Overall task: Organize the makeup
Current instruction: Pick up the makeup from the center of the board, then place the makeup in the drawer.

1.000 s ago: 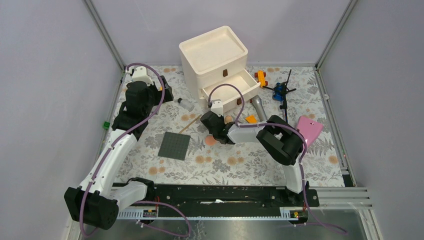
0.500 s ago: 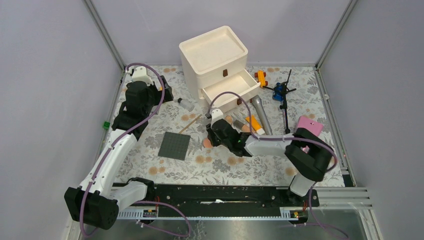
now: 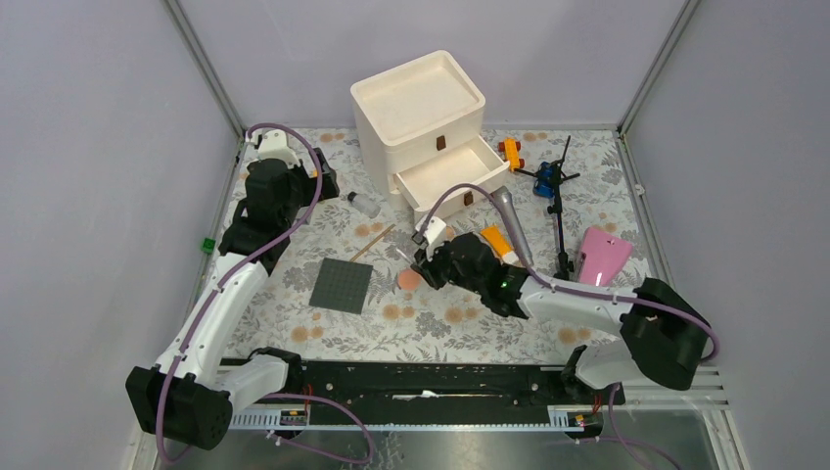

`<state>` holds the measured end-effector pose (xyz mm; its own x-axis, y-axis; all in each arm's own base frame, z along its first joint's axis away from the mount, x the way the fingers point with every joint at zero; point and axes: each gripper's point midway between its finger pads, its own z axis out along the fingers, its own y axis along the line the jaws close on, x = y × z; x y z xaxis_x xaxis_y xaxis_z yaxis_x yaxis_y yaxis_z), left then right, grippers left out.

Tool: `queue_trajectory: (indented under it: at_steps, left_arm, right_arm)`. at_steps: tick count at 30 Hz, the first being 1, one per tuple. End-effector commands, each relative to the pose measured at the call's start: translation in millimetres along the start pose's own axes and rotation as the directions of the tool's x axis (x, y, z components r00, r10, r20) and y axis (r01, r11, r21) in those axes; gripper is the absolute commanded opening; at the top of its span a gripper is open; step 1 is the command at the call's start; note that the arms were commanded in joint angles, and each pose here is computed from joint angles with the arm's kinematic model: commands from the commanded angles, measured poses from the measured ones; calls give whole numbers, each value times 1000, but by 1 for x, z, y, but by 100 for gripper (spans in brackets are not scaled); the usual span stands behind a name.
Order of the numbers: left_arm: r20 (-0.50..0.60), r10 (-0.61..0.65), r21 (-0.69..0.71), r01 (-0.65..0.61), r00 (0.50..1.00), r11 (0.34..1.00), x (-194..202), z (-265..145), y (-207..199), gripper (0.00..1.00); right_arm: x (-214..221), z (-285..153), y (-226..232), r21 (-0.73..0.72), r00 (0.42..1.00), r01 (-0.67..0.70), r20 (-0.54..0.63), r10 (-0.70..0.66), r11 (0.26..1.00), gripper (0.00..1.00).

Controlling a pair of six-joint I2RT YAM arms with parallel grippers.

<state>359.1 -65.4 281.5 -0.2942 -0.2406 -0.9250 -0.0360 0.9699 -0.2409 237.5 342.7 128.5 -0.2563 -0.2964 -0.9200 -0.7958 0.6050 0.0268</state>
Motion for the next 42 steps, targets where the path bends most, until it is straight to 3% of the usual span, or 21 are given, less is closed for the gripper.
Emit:
queue_trajectory:
  at_steps: [1, 4, 9, 16, 25, 33, 39, 42]
  left_arm:
    - [44, -5, 21, 4, 999, 1000, -11, 0, -3, 99]
    - [42, -5, 25, 4, 999, 1000, -11, 0, -4, 99]
    - [44, -4, 30, 3, 999, 1000, -12, 0, -5, 99]
    - [49, -2, 33, 0, 999, 999, -12, -1, -5, 99]
    - [39, -4, 46, 2, 999, 999, -10, 0, -8, 99]
    - [43, -1, 39, -1, 999, 999, -10, 0, -6, 99]
    - [41, -1, 45, -1, 999, 999, -10, 0, -7, 99]
    - [44, -2, 44, 0, 999, 999, -11, -1, -7, 99]
  right_arm:
    - [-44, -15, -27, -42, 983, 150, 112, -144, 988, 0]
    - [-60, -23, -53, -48, 970, 219, 119, -212, 975, 0]
    - [-91, -22, -98, 17, 869, 491, 67, -491, 871, 0]
    - [-83, -4, -154, -117, 779, 599, -145, -610, 793, 0]
    - [-96, 27, -202, -177, 701, 649, -238, -672, 740, 5]
    - [-79, 58, -218, -225, 688, 629, -284, -668, 744, 15]
    - [-81, 60, -219, -192, 715, 614, -274, -643, 765, 37]
    - [-89, 59, -220, -146, 728, 622, -253, -637, 769, 44]
